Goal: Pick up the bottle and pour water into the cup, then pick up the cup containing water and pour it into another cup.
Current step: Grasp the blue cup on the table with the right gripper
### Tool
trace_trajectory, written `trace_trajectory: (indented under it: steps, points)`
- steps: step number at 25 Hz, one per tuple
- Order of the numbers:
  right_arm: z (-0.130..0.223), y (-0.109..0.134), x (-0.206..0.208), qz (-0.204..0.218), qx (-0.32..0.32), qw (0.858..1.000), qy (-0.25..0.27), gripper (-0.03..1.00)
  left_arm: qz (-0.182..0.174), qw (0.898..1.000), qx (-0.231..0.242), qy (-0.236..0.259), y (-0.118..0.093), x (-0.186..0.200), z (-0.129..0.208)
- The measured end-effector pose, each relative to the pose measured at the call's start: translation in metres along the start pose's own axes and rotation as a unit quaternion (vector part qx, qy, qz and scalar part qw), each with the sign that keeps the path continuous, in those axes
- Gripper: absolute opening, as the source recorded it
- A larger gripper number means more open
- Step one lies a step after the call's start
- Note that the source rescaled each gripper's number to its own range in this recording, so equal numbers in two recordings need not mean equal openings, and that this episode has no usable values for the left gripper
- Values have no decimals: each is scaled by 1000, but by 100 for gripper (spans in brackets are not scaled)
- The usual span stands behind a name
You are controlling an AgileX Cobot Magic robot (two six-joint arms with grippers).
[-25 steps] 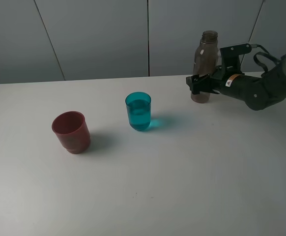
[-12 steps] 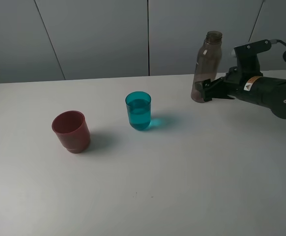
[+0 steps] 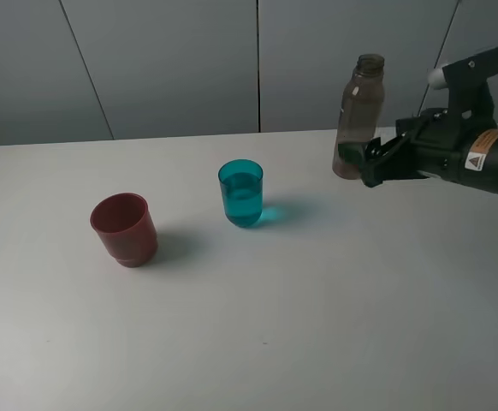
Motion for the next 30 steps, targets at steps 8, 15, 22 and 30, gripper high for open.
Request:
trace_trajectory:
  steps: [8,15,22,30]
  points:
    - [28,30,-14,-52,11,998,46,100,0,1000,0,0,0,0,0]
    - [60,49,-40,-103,53,990,78,100,0,1000,0,0,0,0,0]
    - [76,64,-76,-131,72,984,99,100,0,1000,0,0,0,0,0]
    - [84,78,-108,-149,82,980,99,100,0,1000,0,0,0,0,0]
Point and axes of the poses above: a point on each arm's last joint axis where the gripper is mounted, x pointing back along that axis away from the gripper, y along the wrist's bending axis when the last joint is at zero, z = x × y, the point moved 6 cm from there along -x, pointing out along that axis toward the gripper, and after that the axes turned 9 degrees about -x, right-handed, at the moved point
